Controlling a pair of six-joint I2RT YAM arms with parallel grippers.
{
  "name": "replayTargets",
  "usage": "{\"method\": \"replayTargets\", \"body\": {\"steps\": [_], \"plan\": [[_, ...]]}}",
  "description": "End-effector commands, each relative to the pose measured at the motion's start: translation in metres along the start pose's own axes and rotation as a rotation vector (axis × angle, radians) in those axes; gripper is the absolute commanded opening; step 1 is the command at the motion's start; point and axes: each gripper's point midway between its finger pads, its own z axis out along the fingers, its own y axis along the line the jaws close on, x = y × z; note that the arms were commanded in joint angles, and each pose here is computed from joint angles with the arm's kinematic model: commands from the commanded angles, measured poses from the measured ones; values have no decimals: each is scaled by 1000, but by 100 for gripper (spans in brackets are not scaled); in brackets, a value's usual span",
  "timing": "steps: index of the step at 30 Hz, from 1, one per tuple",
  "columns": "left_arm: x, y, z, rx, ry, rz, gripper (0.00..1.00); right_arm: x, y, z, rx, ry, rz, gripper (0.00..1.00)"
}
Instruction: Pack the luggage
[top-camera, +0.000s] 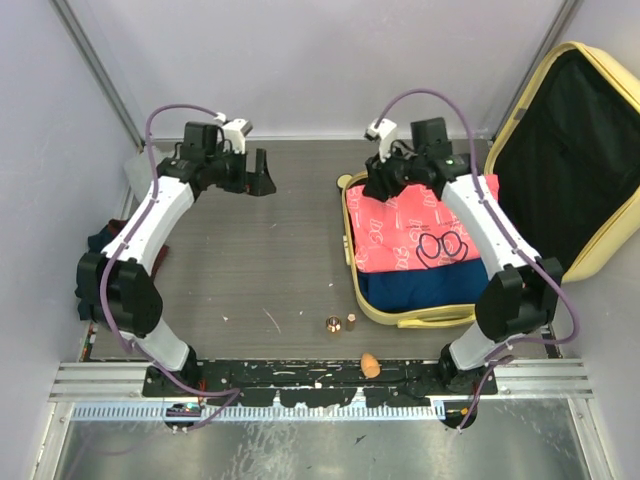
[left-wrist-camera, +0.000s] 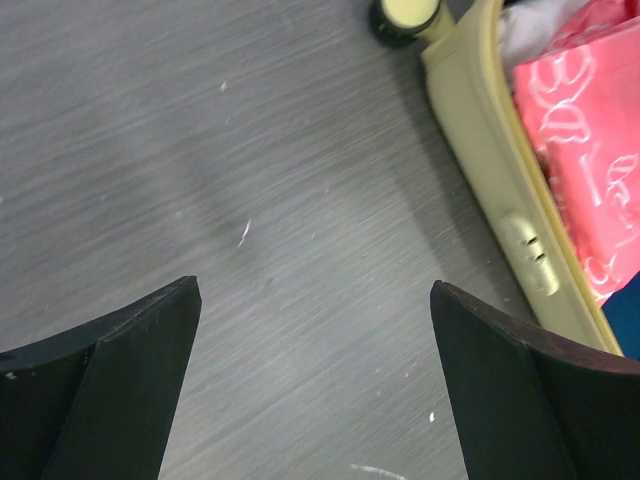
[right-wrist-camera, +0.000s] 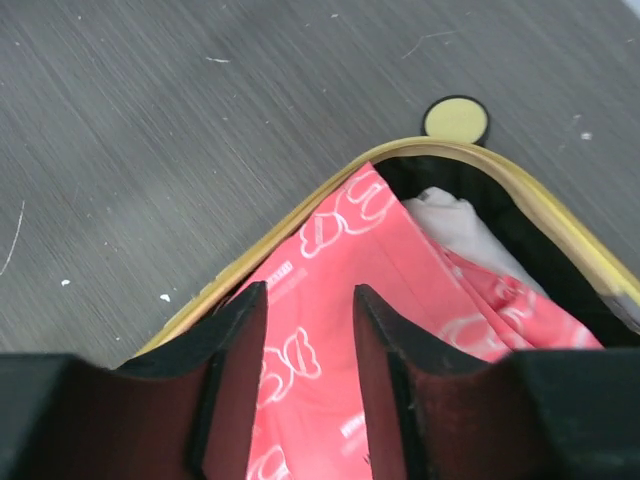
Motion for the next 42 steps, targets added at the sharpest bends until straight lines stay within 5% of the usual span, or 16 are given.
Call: {"method": "replayTargets", "body": {"steps": [1, 13, 29, 34, 38, 42], "plan": [[-4, 9, -34, -14, -40, 32, 98, 3, -10, 41, 37, -13, 27, 43], [10, 147, -42, -308, 33, -41, 98, 90, -44, 126, 63, 168, 100, 36], [21, 336, 11, -485, 79, -255, 94, -11, -21, 42, 95, -39, 81, 80], [49, 339, 34, -413, 158, -301, 86, -37, -31, 14, 177, -139, 110, 99], [82, 303, 54, -282, 242, -359, 72, -47, -41, -10, 234, -241, 218, 100], [114, 246, 62, -190, 345, -341, 67, -53, -27, -20, 104, -277, 284, 100]]}}
